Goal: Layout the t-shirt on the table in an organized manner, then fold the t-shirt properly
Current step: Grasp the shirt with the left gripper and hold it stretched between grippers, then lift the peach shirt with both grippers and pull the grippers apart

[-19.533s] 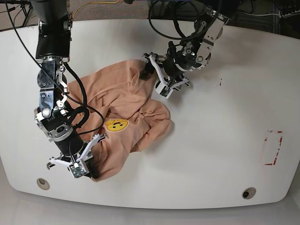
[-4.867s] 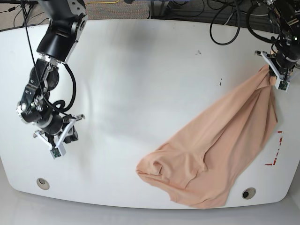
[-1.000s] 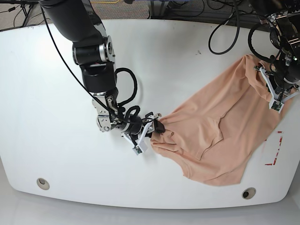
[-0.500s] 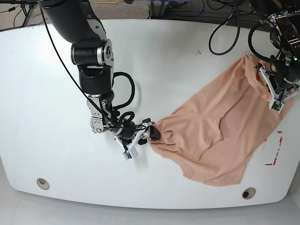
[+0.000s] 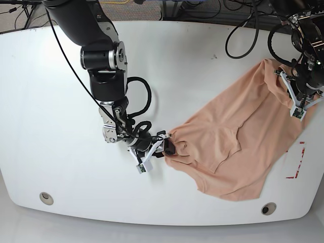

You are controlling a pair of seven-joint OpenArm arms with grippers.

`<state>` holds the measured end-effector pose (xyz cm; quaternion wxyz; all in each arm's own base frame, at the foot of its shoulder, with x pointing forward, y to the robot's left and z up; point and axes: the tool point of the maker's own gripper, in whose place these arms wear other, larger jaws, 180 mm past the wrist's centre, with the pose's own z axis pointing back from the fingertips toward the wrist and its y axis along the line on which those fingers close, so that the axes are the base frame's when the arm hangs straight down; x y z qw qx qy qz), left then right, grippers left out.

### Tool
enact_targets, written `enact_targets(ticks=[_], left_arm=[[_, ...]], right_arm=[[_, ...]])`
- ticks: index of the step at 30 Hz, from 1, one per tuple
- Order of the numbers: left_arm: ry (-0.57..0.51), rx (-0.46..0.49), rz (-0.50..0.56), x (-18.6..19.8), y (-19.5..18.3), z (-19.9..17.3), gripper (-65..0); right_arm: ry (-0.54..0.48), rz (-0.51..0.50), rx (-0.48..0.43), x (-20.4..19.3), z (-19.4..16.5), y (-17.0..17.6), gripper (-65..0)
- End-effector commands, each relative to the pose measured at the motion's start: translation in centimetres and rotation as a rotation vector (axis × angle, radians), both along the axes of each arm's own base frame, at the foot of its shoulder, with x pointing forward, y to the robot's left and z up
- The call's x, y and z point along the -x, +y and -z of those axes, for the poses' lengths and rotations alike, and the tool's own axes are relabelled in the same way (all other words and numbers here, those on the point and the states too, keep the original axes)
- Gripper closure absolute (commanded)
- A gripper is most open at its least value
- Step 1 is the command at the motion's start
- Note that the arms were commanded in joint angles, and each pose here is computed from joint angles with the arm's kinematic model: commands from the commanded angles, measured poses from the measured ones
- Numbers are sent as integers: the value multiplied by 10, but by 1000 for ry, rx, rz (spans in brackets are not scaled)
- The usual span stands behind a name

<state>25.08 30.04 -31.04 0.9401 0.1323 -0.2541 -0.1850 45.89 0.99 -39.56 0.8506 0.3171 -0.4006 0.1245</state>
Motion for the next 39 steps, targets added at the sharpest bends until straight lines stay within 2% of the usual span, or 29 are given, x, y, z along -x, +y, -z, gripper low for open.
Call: enact_targets(ticks=[1,3,4,10,13,21,27,33,39], left_arm=[[-25,-23,5,-4,5,-9,0],[-24,-23,5,-3,5,-9,0],[-17,-23,4,-1,6,-7,0],[-13,-29,-15,4,12,-7,0],[-12,-28,-12,3,11,-7,0],[-35,-22,58,-16,-9,-11,0],[-62,-13,151,-38,-37,-17,0],[-96,-11,284,-65,-77,-27,0],[-128,-1,372,-81,-109,-37,0]], right_arm=[[-71,12,-30,-19,-27,1,-113],[-72,11,-24,-20,-27,1,-27],[-71,10,-24,-20,-27,1,-13],[-74,22,-8,-22,-27,-9,-5],[-72,48,22,-24,-23,-34,-2],[-45,173,83,-29,-16,-119,-2],[3,296,132,-22,-15,-203,-2],[-3,377,192,3,-15,-274,0],[2,413,302,37,-16,-315,0]])
